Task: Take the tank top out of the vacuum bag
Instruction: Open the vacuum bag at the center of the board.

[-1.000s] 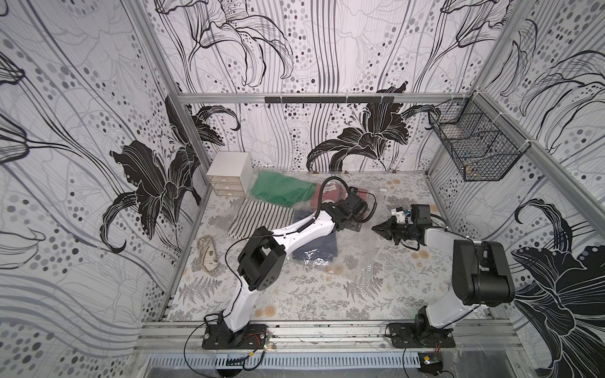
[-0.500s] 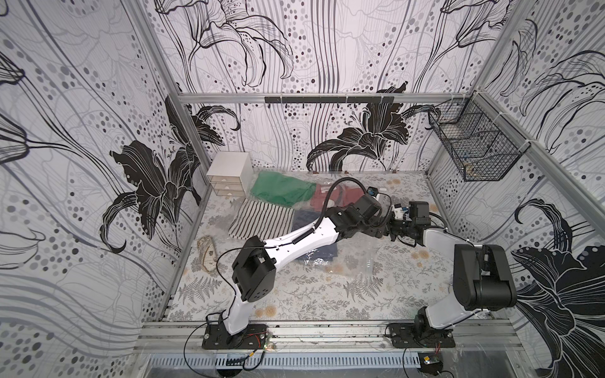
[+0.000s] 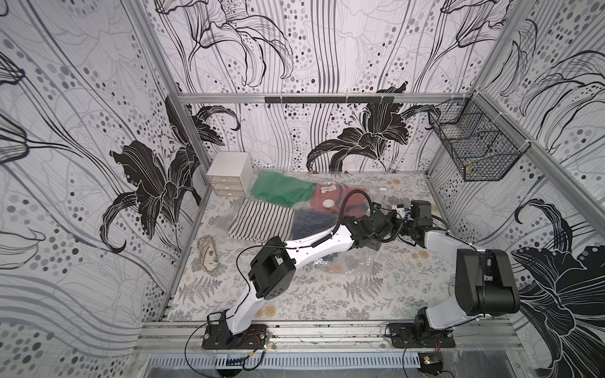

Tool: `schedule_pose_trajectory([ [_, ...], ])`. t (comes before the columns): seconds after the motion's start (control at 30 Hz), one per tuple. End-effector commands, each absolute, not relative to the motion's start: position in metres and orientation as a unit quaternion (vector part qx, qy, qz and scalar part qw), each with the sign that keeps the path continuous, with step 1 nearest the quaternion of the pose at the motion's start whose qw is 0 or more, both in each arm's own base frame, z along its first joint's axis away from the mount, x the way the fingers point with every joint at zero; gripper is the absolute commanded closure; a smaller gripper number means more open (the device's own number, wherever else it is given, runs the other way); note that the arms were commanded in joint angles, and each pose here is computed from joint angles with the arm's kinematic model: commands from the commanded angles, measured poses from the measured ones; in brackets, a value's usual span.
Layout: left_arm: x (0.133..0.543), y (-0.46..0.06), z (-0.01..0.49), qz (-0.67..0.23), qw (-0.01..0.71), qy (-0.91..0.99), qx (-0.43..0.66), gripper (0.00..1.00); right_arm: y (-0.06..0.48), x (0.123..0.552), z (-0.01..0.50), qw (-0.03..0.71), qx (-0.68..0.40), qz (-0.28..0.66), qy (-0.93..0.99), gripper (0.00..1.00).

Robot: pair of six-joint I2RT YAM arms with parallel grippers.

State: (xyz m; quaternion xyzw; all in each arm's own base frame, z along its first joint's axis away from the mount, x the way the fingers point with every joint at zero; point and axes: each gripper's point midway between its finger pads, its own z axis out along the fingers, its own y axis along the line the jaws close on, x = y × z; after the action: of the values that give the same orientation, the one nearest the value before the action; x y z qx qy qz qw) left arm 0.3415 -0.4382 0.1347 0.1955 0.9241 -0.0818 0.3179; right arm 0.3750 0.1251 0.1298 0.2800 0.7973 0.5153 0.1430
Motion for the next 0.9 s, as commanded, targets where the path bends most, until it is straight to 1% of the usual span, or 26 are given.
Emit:
schedule_pose_trajectory([
  [0.0,0.354,-0.432,0.127,-0.037,0.339,0.922,0.185,0.21,0.133,0.37,0.14,0.143,0.278,0.529,0.789,1.0],
  [0.13,0.36,-0.445,0.137,-0.046,0.361,0.911,0.194,0.24,0.141,0.363,0.142,0.137,0.277,0.534,0.787,1.0],
  [0.23,0.363,-0.45,0.134,-0.035,0.36,0.911,0.2,0.3,0.147,0.361,0.15,0.142,0.271,0.534,0.788,1.0],
  [0.3,0.364,-0.447,0.13,-0.021,0.358,0.912,0.202,0.41,0.145,0.36,0.153,0.146,0.271,0.533,0.788,1.0],
  [0.37,0.364,-0.442,0.13,-0.009,0.361,0.911,0.199,0.61,0.145,0.359,0.153,0.147,0.27,0.529,0.791,1.0],
  [0.47,0.365,-0.432,0.134,0.007,0.369,0.909,0.194,0.87,0.144,0.359,0.153,0.15,0.271,0.526,0.792,1.0],
  [0.5,0.365,-0.429,0.136,0.013,0.371,0.908,0.192,0.92,0.143,0.359,0.154,0.152,0.27,0.523,0.794,1.0],
  [0.57,0.366,-0.42,0.138,0.032,0.376,0.907,0.189,0.99,0.14,0.358,0.155,0.16,0.265,0.509,0.803,1.0],
  [0.63,0.368,-0.415,0.14,0.045,0.38,0.904,0.188,1.0,0.135,0.355,0.155,0.165,0.261,0.48,0.821,0.99],
  [0.67,0.368,-0.412,0.141,0.052,0.383,0.903,0.187,1.0,0.131,0.353,0.156,0.17,0.254,0.46,0.833,0.88],
  [0.73,0.368,-0.407,0.144,0.055,0.387,0.902,0.183,1.0,0.123,0.349,0.16,0.185,0.246,0.429,0.849,0.7],
  [0.8,0.367,-0.403,0.147,0.056,0.391,0.901,0.178,1.0,0.116,0.346,0.171,0.218,0.238,0.41,0.853,0.56],
  [0.87,0.369,-0.397,0.152,0.052,0.395,0.901,0.171,1.0,0.103,0.342,0.188,0.263,0.233,0.386,0.853,0.47],
])
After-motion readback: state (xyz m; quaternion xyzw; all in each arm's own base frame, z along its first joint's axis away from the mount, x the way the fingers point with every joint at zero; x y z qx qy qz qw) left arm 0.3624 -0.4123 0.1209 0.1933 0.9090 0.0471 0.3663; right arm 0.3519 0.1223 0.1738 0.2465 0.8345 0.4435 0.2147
